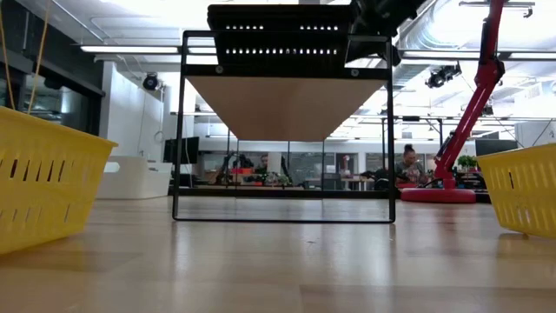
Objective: Stack baskets on shelf by color
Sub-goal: Stack the right yellow bin on top of the yellow bin on the shelf
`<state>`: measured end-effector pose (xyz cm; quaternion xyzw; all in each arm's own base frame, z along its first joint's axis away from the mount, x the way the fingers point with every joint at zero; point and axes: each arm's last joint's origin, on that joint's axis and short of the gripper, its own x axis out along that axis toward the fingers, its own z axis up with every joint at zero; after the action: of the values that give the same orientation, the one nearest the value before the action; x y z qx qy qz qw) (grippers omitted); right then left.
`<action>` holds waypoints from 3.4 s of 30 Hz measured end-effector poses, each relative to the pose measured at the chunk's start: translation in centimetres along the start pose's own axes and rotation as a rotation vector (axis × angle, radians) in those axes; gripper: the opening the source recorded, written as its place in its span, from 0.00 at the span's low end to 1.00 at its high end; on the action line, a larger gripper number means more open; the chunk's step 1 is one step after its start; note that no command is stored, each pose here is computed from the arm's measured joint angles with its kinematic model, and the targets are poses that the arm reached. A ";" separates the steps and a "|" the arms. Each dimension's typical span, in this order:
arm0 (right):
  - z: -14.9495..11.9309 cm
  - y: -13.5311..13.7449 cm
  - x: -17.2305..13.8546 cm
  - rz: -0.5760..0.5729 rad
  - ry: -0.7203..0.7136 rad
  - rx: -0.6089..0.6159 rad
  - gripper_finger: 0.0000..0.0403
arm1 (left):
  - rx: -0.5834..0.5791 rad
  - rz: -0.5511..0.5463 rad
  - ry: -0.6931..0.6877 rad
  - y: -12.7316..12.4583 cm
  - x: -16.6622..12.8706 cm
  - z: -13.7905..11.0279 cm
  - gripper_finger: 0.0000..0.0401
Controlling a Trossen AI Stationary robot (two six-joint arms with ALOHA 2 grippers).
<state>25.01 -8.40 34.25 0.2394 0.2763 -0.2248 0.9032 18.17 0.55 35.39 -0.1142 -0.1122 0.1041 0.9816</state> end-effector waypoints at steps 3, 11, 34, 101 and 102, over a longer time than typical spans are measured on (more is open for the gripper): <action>-0.3 0.8 -0.2 0.027 0.006 -0.019 0.00 | -0.001 -0.011 0.002 0.0 0.0 0.0 0.00; -1.6 3.1 -1.1 0.106 0.042 -0.048 0.00 | -0.002 -0.011 0.001 0.0 -0.1 0.1 0.00; -16.7 9.8 -6.1 0.279 0.705 -0.084 0.12 | -0.007 0.086 -0.031 0.3 -0.6 0.5 0.00; 0.8 8.1 -4.4 -0.050 -0.206 0.417 0.00 | 0.099 -0.135 -0.311 -0.6 -1.6 3.6 0.00; 1.0 8.1 -3.5 -0.069 -0.199 0.430 0.00 | 0.095 -0.135 -0.302 -0.6 -1.6 3.6 0.00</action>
<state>27.14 -1.61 39.64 0.3934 0.1398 -0.3318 0.8460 15.91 0.31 38.61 -0.0429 -0.2609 0.0593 0.9626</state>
